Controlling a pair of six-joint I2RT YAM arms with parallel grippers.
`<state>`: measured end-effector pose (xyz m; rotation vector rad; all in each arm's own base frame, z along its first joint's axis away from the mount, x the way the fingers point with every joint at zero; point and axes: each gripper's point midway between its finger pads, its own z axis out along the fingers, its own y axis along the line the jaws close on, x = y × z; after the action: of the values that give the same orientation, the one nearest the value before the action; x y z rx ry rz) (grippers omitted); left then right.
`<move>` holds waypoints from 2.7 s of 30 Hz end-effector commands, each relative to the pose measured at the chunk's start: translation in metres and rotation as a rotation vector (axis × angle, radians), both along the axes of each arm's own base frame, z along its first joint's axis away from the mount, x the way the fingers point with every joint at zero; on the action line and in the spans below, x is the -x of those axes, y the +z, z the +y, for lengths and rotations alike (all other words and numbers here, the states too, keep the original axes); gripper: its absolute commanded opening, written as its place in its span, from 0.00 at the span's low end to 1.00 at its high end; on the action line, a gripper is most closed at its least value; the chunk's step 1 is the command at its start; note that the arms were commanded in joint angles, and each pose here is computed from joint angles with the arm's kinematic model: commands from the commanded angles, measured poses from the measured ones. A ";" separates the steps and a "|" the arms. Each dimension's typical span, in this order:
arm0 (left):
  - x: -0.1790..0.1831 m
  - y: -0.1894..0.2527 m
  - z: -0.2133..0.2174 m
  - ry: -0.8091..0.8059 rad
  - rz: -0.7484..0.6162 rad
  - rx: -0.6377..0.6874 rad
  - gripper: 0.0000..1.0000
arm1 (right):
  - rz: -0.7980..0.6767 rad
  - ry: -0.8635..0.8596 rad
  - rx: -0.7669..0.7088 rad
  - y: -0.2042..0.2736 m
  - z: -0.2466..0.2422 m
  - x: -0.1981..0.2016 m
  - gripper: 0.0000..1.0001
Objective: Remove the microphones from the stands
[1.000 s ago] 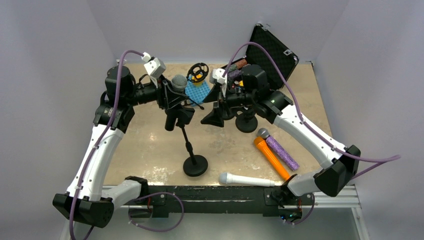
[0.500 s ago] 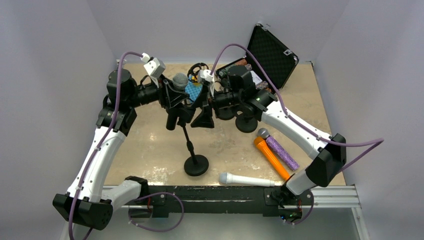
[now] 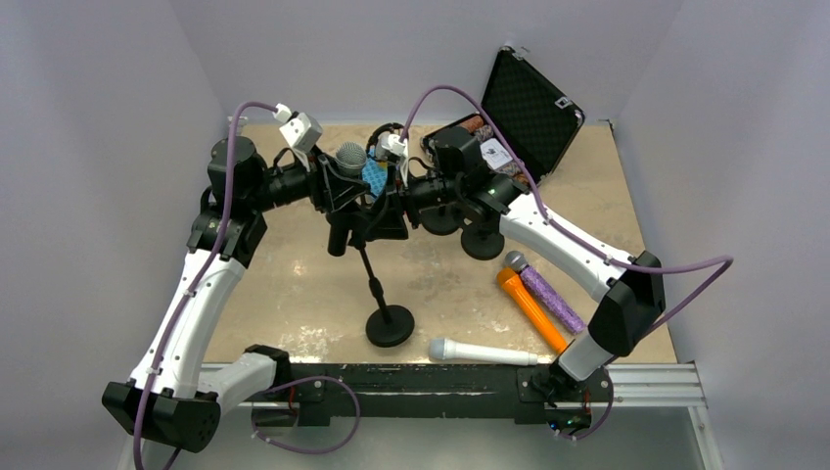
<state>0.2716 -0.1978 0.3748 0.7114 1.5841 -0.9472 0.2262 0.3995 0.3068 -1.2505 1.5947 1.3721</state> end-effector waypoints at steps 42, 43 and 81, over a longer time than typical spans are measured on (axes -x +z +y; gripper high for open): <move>0.028 0.059 0.002 -0.040 -0.186 0.037 0.00 | -0.177 0.061 0.007 -0.011 0.002 0.005 0.00; 0.029 0.065 0.002 -0.037 -0.202 0.038 0.00 | -0.195 0.065 -0.002 -0.010 0.003 0.004 0.00; 0.051 0.216 0.023 0.054 -0.572 -0.012 0.00 | -0.341 -0.026 -0.222 0.054 -0.042 0.035 0.91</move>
<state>0.2179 -0.1751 0.5797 0.8706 1.1230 -0.6216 0.1987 0.3737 0.3265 -1.3254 1.1858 1.2124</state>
